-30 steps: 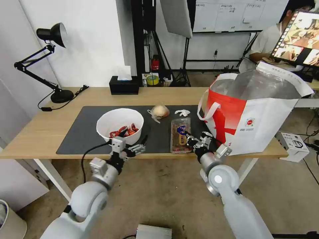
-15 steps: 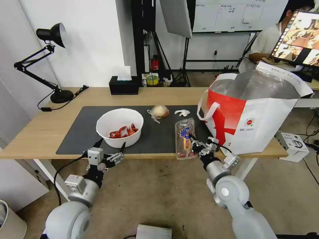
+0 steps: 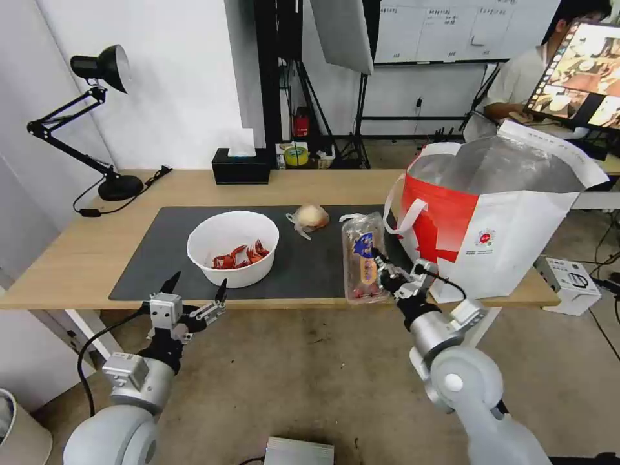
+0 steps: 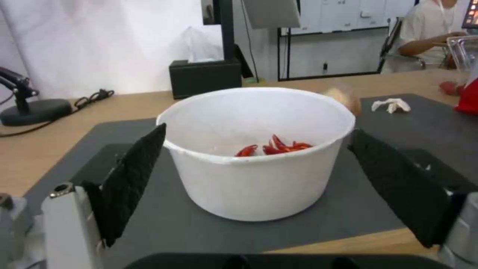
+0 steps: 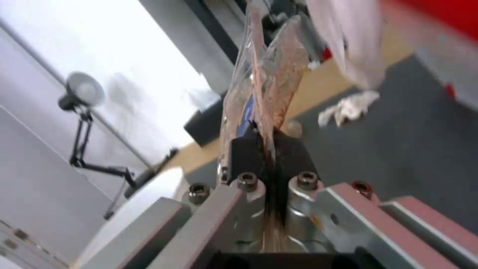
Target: Pick up the trash from the table and place it into the takeout bag.
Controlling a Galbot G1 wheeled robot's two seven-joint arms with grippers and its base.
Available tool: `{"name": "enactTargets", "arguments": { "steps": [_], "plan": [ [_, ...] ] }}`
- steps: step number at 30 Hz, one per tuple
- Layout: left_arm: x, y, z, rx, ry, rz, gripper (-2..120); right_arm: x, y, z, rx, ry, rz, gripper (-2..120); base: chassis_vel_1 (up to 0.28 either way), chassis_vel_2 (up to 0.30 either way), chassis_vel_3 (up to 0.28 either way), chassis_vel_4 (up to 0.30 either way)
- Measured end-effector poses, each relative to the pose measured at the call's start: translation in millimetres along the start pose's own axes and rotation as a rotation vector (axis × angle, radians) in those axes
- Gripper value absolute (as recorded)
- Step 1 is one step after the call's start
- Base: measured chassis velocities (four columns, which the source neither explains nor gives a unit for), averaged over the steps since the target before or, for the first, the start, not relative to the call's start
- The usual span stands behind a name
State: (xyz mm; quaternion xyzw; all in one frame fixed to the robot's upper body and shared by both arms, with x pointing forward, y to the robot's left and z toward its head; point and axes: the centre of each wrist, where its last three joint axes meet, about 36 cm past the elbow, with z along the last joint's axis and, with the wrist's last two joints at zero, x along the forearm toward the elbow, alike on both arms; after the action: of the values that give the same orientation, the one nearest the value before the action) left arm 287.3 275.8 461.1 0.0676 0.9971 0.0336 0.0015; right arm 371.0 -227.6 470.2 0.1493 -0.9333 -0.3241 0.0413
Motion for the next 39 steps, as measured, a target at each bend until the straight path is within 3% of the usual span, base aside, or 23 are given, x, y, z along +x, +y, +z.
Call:
{"name": "enactTargets", "arguments": {
  "steps": [13, 25, 28, 39],
  "plan": [
    [5.8, 5.2, 6.1, -0.019, 0.016, -0.017, 100, 11.6, 17.2, -50.6, -0.052, -0.083, -0.072, 0, 0.000, 0.000, 0.000, 0.000],
    [9.2, 9.6, 11.5, -0.024, 0.026, -0.029, 100, 7.3, 22.7, -127.7, -0.185, -0.211, -0.093, 0, 0.000, 0.000, 0.000, 0.000],
    [8.1, 10.6, 14.2, -0.025, 0.029, -0.031, 100, 2.6, 21.9, -157.4, -0.213, -0.252, -0.076, 0, 0.000, 0.000, 0.000, 0.000],
    [8.4, 9.5, 18.4, -0.010, 0.025, -0.033, 100, -15.3, 14.5, -215.0, -0.257, -0.291, 0.039, 0, 0.000, 0.000, 0.000, 0.000]
  ]
}}
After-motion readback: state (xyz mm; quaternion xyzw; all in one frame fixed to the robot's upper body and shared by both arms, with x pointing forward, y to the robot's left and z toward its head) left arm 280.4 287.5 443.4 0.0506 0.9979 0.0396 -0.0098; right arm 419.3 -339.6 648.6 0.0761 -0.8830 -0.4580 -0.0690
